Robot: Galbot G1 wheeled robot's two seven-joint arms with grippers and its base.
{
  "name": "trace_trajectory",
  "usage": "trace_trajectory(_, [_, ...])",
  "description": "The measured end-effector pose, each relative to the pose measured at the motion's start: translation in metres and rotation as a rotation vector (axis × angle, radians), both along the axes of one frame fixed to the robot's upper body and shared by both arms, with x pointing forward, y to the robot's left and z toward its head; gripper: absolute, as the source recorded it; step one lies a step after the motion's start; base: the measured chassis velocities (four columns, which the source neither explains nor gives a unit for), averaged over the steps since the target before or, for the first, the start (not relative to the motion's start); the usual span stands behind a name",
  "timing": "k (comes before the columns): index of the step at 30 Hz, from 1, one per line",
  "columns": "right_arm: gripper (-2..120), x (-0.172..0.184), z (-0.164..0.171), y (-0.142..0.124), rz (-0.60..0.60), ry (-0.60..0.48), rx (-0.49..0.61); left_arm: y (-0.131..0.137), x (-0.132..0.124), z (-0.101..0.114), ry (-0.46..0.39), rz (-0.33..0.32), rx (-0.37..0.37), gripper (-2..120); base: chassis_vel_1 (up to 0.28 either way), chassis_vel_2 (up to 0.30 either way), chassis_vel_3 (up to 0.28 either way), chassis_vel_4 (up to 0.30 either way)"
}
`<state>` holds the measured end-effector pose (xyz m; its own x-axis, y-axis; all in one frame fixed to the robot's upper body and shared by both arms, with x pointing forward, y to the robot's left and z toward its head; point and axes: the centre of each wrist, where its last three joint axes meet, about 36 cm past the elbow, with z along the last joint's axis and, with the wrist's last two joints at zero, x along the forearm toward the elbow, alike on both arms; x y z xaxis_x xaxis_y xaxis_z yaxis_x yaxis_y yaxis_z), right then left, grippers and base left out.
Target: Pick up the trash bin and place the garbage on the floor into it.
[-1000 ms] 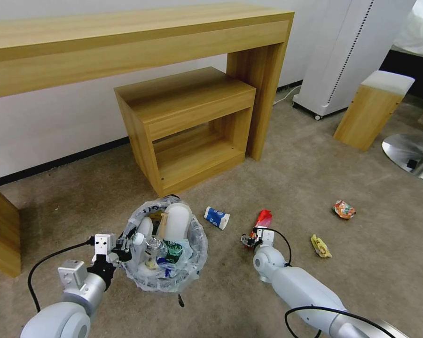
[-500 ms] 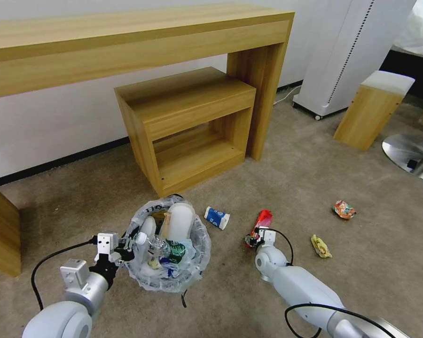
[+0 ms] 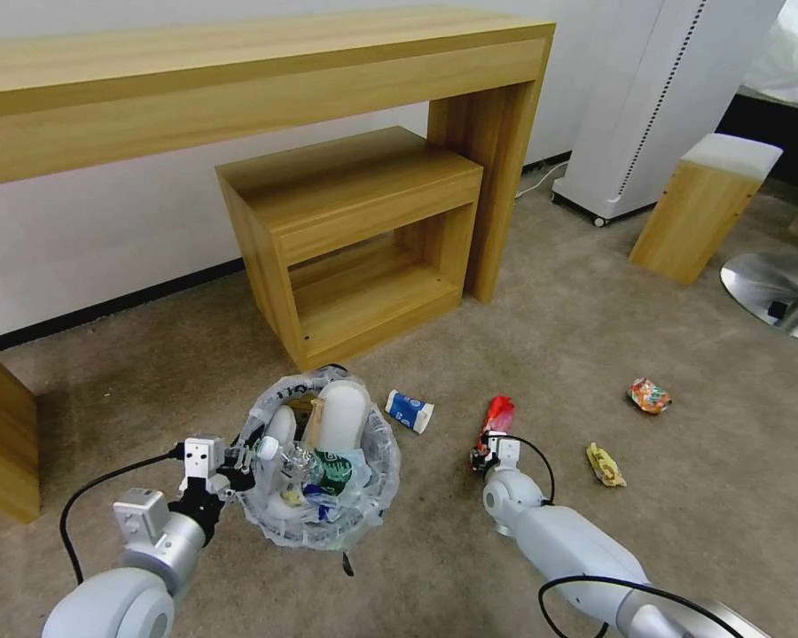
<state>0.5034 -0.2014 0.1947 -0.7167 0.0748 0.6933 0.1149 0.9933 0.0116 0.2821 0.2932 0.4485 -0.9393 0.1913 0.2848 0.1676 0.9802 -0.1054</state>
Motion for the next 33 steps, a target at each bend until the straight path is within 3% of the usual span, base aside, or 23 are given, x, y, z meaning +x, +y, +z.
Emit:
trace_trajectory(6, [0, -0.010, -0.002, -0.013, 0.016, 0.001, -0.011, -0.002, 0.001, -0.001, -0.004, 0.002, -0.008, 3, 0.000, 0.000, 0.000, 0.000])
trace_trajectory(14, [0, -0.027, 0.001, -0.045, 0.052, -0.020, -0.015, 0.004, 0.004, -0.006, 0.008, 0.013, 0.003, 3, 0.000, 0.000, 0.000, 0.000])
trace_trajectory(18, [0, -0.036, 0.016, -0.069, 0.097, -0.106, 0.007, 0.007, 0.006, -0.013, 0.023, 0.026, 0.007, 3, 0.000, 0.000, 0.000, 0.000])
trace_trajectory(29, [0, -0.052, 0.120, -0.055, 0.325, -0.428, 0.218, 0.009, 0.012, -0.026, 0.046, 0.037, 0.010, 3, 0.000, 0.000, 0.000, 0.000])
trace_trajectory(31, [0, -0.053, 0.155, -0.043, 0.420, -0.520, 0.273, 0.009, 0.012, -0.026, 0.046, 0.034, 0.011, 3, 0.000, 0.000, 0.000, 0.000])
trace_trajectory(32, [0, -0.053, 0.155, -0.043, 0.420, -0.520, 0.273, 0.009, 0.012, -0.026, 0.046, 0.034, 0.011, 3, 0.000, 0.000, 0.000, 0.000])
trace_trajectory(33, [0, -0.053, 0.181, -0.036, 0.493, -0.584, 0.309, 0.009, 0.012, -0.025, 0.046, 0.034, 0.013, 3, 0.000, 0.000, 0.000, 0.000])
